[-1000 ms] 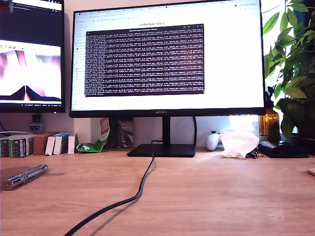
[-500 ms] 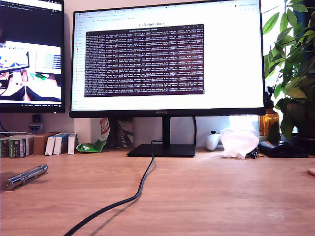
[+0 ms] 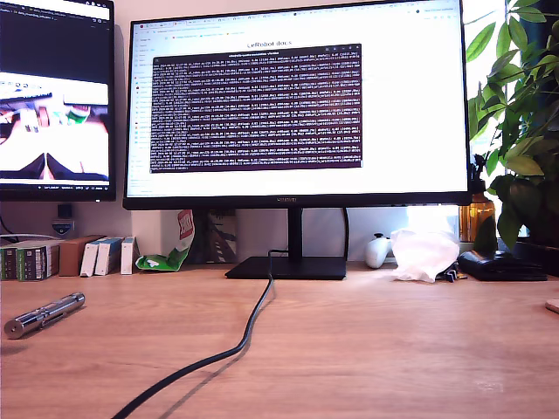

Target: Pick the metallic laser pointer with your right arm, pass it to your left arm, then place it down to the left side of the table

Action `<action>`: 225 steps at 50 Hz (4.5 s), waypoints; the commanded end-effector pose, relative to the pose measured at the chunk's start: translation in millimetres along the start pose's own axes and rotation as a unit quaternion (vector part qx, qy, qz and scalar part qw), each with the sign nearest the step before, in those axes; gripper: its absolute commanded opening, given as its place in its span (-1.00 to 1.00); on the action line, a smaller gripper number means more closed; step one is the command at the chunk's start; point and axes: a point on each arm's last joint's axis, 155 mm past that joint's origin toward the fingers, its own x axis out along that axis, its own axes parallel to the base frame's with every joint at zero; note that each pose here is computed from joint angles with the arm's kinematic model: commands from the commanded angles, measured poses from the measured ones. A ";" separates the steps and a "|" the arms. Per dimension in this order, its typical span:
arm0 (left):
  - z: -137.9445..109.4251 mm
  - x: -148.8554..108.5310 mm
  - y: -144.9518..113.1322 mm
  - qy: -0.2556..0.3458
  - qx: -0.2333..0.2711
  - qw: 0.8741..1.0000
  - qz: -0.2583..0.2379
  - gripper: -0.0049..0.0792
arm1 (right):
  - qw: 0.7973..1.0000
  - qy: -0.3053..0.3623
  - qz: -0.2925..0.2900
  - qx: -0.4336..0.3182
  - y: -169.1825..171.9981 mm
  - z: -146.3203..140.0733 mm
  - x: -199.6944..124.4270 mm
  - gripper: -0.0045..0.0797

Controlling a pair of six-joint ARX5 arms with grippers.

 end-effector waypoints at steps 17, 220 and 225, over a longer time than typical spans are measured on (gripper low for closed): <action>-46.4 -7.3 6.4 0.013 -0.018 1.000 0.012 -0.93 | 0.999 0.015 0.050 0.000 19.1 -24.7 3.5 -0.91; -58.4 -37.9 3.7 0.018 -0.037 0.998 -0.052 -0.93 | 0.999 0.017 -0.033 0.022 -5.5 -43.7 3.1 -0.91; -58.4 -37.9 3.7 0.018 -0.037 0.998 -0.052 -0.93 | 0.999 0.017 -0.030 0.022 -4.2 -43.4 3.2 -0.91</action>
